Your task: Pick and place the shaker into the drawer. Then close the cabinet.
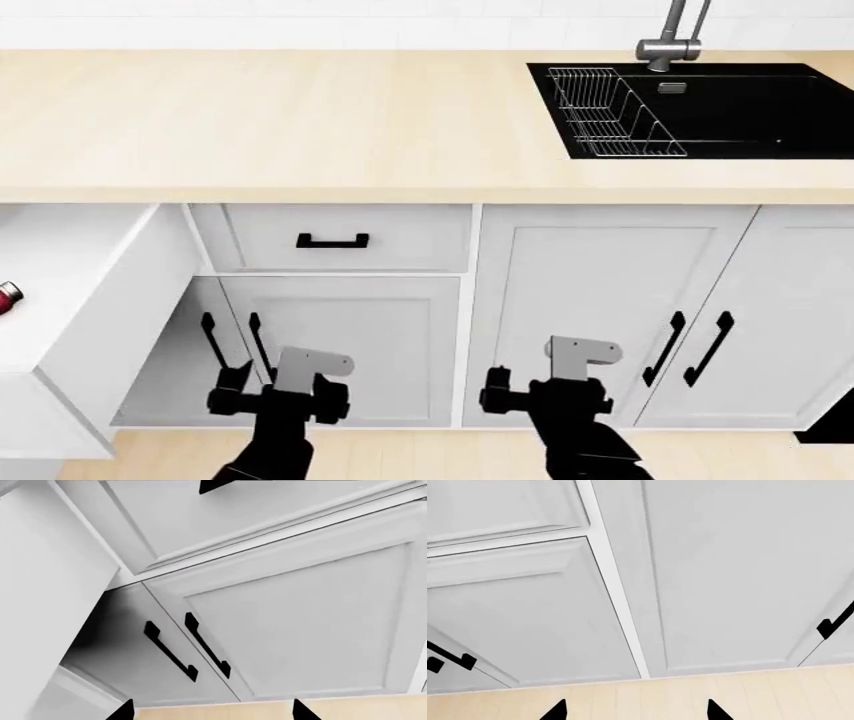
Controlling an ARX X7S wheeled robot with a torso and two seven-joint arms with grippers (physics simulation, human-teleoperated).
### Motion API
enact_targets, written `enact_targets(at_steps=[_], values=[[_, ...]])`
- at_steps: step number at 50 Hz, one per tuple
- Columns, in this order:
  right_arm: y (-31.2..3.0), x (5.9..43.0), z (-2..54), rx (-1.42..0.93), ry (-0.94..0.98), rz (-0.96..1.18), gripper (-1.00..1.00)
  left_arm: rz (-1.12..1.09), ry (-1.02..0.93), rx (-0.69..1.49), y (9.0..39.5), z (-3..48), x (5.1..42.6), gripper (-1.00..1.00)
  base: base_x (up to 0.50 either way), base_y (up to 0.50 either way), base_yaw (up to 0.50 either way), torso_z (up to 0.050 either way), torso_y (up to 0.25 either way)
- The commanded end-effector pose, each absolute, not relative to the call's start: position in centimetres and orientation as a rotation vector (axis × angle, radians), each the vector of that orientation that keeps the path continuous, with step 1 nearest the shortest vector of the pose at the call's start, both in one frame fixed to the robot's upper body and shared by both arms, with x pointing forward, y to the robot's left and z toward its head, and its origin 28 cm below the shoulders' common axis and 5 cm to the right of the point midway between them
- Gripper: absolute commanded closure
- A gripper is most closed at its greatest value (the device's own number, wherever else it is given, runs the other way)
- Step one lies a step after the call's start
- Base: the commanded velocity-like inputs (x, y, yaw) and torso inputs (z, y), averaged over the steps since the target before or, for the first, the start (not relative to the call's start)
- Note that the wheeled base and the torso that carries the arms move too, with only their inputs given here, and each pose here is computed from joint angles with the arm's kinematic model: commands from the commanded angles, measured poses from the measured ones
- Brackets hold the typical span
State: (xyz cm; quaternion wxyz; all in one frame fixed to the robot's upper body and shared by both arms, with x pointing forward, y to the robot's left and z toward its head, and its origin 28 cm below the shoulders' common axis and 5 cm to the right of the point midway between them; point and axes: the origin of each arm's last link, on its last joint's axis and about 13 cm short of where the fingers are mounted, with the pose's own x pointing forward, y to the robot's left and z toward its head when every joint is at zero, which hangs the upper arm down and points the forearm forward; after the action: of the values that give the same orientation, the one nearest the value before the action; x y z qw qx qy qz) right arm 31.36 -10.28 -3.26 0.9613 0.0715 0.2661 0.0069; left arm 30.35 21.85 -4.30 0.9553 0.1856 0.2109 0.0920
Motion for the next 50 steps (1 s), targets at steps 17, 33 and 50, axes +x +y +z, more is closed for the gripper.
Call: enact_targets(at_steps=[17,33,50], values=[[-10.22,31.18,-3.48,0.137,0.577,0.04,-1.0,0.09,0.494,0.428,21.52,-4.83,29.82,-1.0,0.0,0.0,0.0,0.0,0.0],[-10.27,31.0,-3.62,0.18,0.602,0.056,-1.0,0.091,0.492,0.405,21.56,-4.77,29.89,-1.0,0.0,-0.45,0.0,0.0,0.0],[-10.29,30.98,-3.63,0.184,0.606,0.063,-1.0,0.089,0.501,0.407,21.57,-4.76,29.9,-1.0,0.0,-0.5,0.0,0.0,0.0]])
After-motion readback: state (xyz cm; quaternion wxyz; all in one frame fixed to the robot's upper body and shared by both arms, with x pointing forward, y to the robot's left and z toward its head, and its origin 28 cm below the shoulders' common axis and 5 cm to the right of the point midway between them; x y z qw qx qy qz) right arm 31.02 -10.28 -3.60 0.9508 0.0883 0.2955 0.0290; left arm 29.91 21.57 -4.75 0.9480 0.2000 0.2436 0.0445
